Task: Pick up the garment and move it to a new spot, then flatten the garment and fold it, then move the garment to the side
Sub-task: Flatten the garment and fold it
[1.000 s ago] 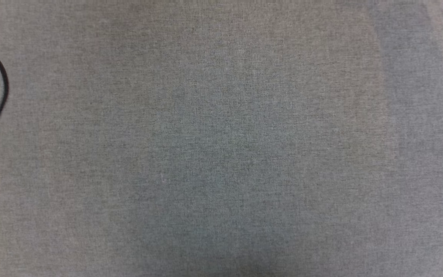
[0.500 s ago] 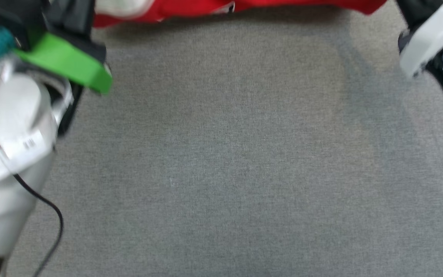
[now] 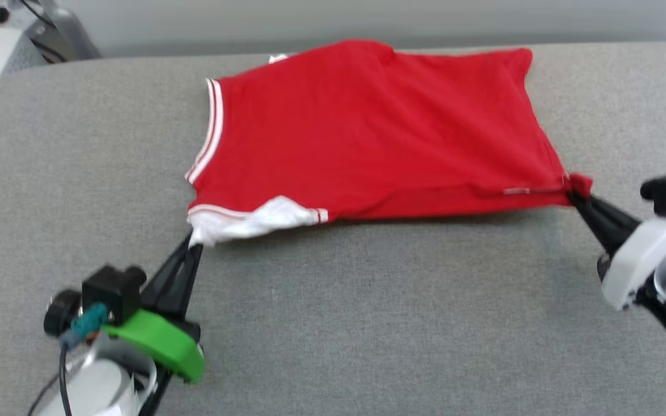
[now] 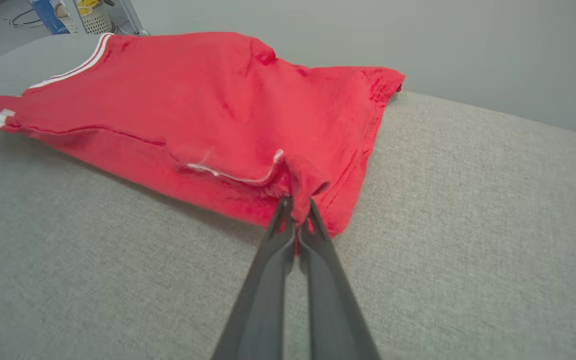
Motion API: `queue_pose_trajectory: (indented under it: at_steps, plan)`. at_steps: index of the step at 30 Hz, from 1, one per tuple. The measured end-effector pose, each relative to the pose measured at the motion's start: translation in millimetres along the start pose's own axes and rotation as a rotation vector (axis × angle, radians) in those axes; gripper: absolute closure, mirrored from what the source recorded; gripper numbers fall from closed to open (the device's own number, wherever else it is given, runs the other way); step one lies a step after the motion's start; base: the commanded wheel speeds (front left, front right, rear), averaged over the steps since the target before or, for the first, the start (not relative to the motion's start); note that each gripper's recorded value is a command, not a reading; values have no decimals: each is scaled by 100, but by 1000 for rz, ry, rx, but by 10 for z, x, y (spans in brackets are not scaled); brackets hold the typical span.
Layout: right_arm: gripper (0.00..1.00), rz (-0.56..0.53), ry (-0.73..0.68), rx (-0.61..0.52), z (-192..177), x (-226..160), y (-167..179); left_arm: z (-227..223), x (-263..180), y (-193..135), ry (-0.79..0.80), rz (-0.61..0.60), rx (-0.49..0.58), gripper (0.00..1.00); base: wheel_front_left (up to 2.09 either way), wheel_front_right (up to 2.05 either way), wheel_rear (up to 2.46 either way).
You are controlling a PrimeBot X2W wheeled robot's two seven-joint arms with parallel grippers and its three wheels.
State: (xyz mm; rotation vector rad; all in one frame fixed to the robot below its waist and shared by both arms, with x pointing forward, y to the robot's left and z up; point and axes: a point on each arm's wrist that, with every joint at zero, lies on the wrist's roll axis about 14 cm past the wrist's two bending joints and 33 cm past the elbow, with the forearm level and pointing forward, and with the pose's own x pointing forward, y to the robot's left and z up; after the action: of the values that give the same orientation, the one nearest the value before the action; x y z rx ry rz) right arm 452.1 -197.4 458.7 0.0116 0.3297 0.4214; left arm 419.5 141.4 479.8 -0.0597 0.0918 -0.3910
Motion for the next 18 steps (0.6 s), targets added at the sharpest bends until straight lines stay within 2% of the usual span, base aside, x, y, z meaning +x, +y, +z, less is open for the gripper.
queue_pose_trajectory:
  at_steps: [18]
  plan:
    - [100, -53, 90, 173, -793, -978, 312, -784, -1366, -428, 253, 133, -269, 100, 0, 0, 0]
